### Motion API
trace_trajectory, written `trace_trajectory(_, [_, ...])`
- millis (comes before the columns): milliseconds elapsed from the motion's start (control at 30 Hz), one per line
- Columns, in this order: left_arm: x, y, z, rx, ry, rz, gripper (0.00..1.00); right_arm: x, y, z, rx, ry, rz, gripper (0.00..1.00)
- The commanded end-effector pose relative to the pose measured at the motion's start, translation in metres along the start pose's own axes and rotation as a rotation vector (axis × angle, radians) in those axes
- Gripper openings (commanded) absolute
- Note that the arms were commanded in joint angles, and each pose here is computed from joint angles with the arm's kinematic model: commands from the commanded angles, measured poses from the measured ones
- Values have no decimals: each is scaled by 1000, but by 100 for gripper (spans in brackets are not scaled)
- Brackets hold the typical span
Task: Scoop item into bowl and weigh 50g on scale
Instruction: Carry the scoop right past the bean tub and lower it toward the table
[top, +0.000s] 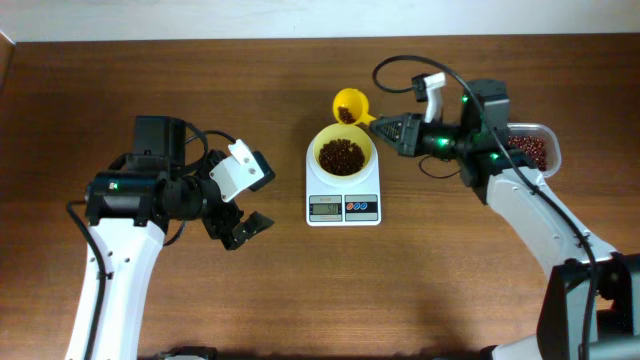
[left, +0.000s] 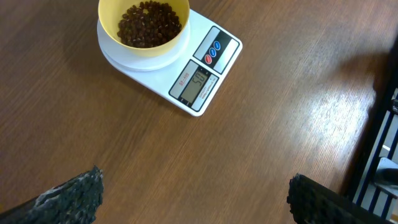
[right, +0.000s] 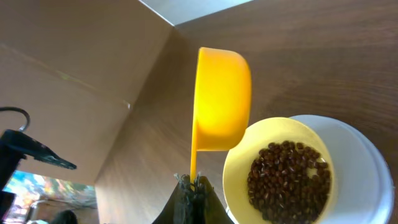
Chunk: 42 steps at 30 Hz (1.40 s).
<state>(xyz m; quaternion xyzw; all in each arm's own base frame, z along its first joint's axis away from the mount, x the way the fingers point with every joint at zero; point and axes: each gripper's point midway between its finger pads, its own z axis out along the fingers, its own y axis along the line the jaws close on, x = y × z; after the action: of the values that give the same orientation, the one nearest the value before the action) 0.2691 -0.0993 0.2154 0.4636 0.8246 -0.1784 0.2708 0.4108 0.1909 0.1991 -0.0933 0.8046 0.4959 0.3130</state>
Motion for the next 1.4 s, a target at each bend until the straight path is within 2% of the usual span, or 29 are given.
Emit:
trace_trajectory(0, [-2,1,-2,-5,-7,-7,99,-12,-13,-24,-28,-27,49,4])
trace_trajectory(67, [-2,1,-2,-5,-7,-7,99,-23,-31,-49,-8,-72,73,4])
trace_trajectory(167, [-2,1,-2,-5,-7,-7,99,-28,-55,-74,57,-105,6,4])
trace_trajectory(300, [-2,1,-2,-5,-7,-7,99,-29,-94,-126,161,-168,91,4])
trace_trajectory(400, [-2,1,-2,-5,-7,-7,99,-12,-134,-166,361,-159,65,4])
trace_trajectory(600, [-2,1,-2,-5,-7,-7,99,-9,-142,-226,474,-227,77,4])
trace_trajectory(700, [-2,1,-2,-5,-7,-7,99,-4,-157,-264,728,-205,-3,4])
trace_trajectory(933, [-2,1,-2,-5,-7,-7,99,-3,-158,-291,1075,-116,-93,4])
trace_trajectory(1167, [-2,1,-2,-5,-7,-7,99,-8,-146,-277,1365,68,-292,4])
trace_trajectory(1267, [-2,1,-2,-5,-7,-7,99,-16,-127,-265,1350,53,-359,4])
trace_trajectory(1367, [-2,1,-2,-5,-7,-7,99,-30,-85,-282,1350,-88,-367,4])
